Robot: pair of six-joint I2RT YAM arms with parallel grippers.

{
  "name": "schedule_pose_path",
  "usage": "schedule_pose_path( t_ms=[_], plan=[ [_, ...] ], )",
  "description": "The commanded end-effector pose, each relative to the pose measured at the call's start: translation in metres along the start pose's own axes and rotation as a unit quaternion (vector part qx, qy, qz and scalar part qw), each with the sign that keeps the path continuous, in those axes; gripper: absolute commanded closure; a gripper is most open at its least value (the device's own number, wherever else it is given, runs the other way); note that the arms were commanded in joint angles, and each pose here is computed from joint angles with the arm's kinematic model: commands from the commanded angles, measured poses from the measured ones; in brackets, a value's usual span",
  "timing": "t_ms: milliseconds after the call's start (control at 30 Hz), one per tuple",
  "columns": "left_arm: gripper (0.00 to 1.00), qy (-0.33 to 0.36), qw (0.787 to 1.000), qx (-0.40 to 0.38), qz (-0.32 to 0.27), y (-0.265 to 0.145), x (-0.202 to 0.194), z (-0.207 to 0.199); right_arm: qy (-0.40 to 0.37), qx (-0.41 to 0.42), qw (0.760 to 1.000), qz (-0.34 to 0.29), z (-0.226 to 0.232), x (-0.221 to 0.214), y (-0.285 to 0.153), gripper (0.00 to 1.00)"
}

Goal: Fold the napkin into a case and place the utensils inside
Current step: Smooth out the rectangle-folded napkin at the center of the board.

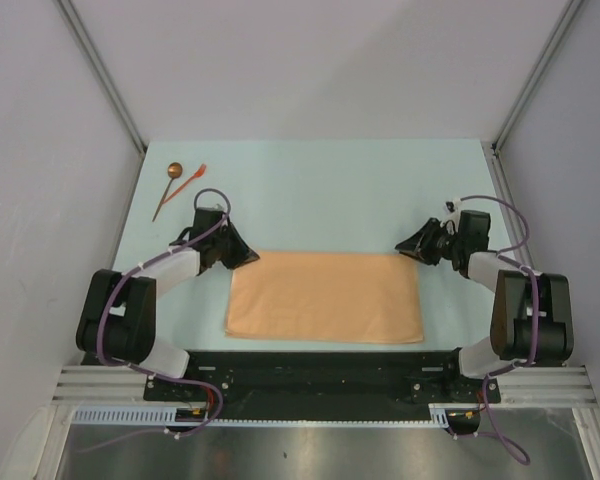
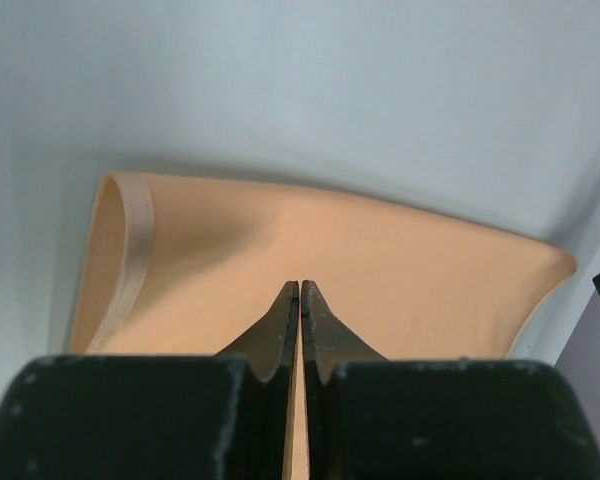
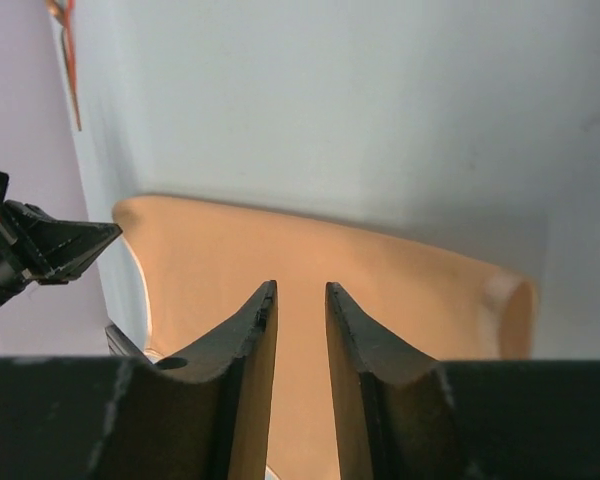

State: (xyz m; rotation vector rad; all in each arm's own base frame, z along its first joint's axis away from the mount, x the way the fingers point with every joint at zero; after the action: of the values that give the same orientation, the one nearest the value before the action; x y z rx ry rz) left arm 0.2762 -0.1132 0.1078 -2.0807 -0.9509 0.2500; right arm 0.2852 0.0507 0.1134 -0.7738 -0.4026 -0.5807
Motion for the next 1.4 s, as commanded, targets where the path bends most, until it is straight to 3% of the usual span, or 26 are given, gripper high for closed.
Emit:
schedule_pose_path(
  t_ms=[0,267,367,500,700,1067,1167,1267,1367],
  plan=[
    [0.99,-0.019,0.999,0.004,-0.025,0.0,0.021,-0.007,-0.001,0.021,1.0,-0.01,0.005,0.015,0.005,0.7],
    [1.0,-0.078,0.992,0.089,-0.049,0.023,0.03,0.037,0.028,-0.032,0.999,0.011,-0.041,-0.004,0.022,0.72],
    [1.0,-0.07,0.991,0.092,-0.068,0.026,0.039,0.034,0.041,-0.04,0.998,0.021,-0.049,-0.007,0.029,0.72],
    [1.0,-0.054,0.993,0.059,-0.084,0.006,0.042,0.013,0.024,-0.045,0.998,0.034,-0.035,0.001,0.025,0.72],
    [0.99,-0.038,0.993,0.036,-0.106,-0.013,0.046,0.001,-0.023,-0.031,0.999,0.0,0.009,0.023,0.007,0.69],
    [1.0,-0.086,0.982,0.161,-0.039,0.033,0.049,0.034,0.018,-0.082,0.996,0.028,-0.04,-0.007,0.014,0.7],
    [1.0,-0.073,0.987,0.136,-0.037,0.035,0.052,0.027,0.008,-0.109,0.993,0.041,-0.045,-0.007,0.019,0.69],
    [1.0,-0.041,0.991,0.107,-0.075,0.019,0.058,0.012,-0.025,-0.124,0.991,0.037,-0.029,0.009,0.019,0.65],
    [0.93,-0.004,0.99,0.085,-0.113,-0.006,0.063,-0.009,-0.034,-0.206,0.977,0.043,-0.015,0.021,-0.002,0.43]
  ],
)
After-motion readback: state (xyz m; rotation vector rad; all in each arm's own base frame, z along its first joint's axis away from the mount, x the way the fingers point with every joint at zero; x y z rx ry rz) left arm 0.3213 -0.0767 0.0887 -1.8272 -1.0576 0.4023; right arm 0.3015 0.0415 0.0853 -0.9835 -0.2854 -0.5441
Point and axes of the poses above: each gripper's point midway between its finger pads, its own y axis out along the fingers, its own z axis along the line the jaws close on, x = y × z, the point moved 8 cm from there along -y, back along the fingers, and after that the axes turned 14 degrees about -y, right-handed, at the moved point
